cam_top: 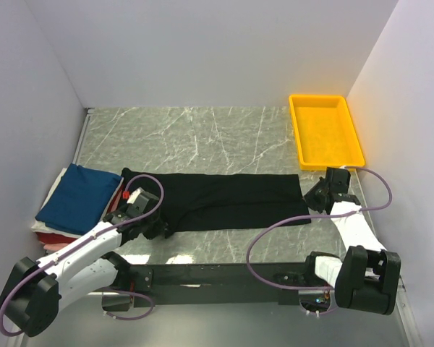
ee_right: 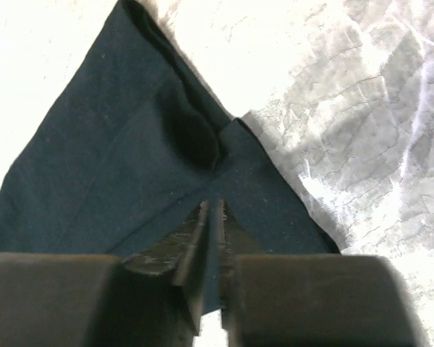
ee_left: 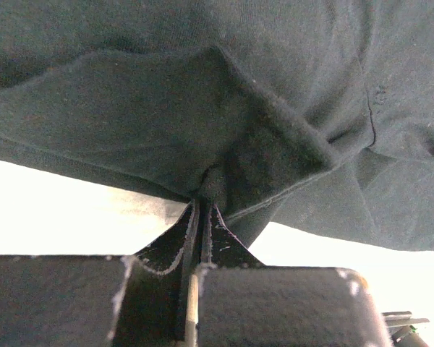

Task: Fold and stack the t-shirts
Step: Fold the tshirt

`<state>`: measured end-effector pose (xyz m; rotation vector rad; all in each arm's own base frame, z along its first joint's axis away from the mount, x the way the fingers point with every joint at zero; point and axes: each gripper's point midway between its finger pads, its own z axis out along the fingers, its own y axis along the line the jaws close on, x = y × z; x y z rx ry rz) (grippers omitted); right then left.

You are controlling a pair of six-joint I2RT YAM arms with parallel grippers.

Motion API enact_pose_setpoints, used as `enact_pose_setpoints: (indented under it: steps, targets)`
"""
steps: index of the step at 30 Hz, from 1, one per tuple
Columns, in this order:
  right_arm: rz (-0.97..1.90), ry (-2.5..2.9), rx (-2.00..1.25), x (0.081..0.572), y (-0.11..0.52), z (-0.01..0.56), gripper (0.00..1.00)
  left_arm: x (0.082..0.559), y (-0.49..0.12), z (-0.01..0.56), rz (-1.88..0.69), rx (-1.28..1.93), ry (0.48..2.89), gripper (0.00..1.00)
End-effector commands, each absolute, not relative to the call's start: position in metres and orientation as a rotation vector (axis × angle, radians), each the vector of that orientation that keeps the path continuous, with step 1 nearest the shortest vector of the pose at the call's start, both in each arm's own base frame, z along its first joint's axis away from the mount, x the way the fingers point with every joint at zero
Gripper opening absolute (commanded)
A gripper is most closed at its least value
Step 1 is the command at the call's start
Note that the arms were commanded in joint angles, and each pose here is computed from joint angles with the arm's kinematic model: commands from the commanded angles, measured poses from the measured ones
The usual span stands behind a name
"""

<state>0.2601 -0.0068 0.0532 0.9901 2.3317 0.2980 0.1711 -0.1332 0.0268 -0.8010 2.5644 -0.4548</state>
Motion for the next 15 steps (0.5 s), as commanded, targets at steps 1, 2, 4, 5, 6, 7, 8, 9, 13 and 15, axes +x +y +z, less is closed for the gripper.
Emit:
enact_pose_setpoints:
  steps: [1,2,4,5,6,7,8,9,13,15]
  targets:
    - [0.35,2.29,0.96,0.267,-0.003,0.07,0.21,0.181,-0.133,0.038,-0.455,-0.8,2.511,0.01]
    - [0.376,2.276,0.943,0.272,-0.001,0.079,0.26,0.181,-0.132,0.038,-0.452,-0.801,2.511,0.01]
    - [0.387,2.283,0.946,0.274,0.001,0.084,0.3,0.18,-0.133,0.033,-0.454,-0.806,2.516,0.01]
    - [0.39,2.276,0.949,0.278,0.0,0.089,0.3,0.179,-0.133,0.031,-0.462,-0.809,2.518,0.01]
    - [0.388,2.295,0.968,0.278,0.0,0.085,0.31,0.178,-0.135,0.029,-0.475,-0.813,2.524,0.01]
    - [0.407,2.3,0.981,0.279,0.002,0.085,0.32,0.176,-0.135,0.026,-0.476,-0.817,2.531,0.01]
    - [0.428,2.302,0.984,0.282,0.005,0.088,0.32,0.177,-0.136,0.026,-0.483,-0.819,2.527,0.01]
    - [0.449,2.317,1.002,0.283,0.007,0.085,0.33,0.176,-0.136,0.025,-0.483,-0.82,2.527,0.01]
    - [0.512,2.312,1.075,0.298,0.013,0.089,0.33,0.175,-0.133,0.023,-0.472,-0.83,2.52,0.01]
    - [0.494,2.304,1.102,0.307,0.009,0.091,0.33,0.176,-0.132,0.024,-0.472,-0.83,2.514,0.01]
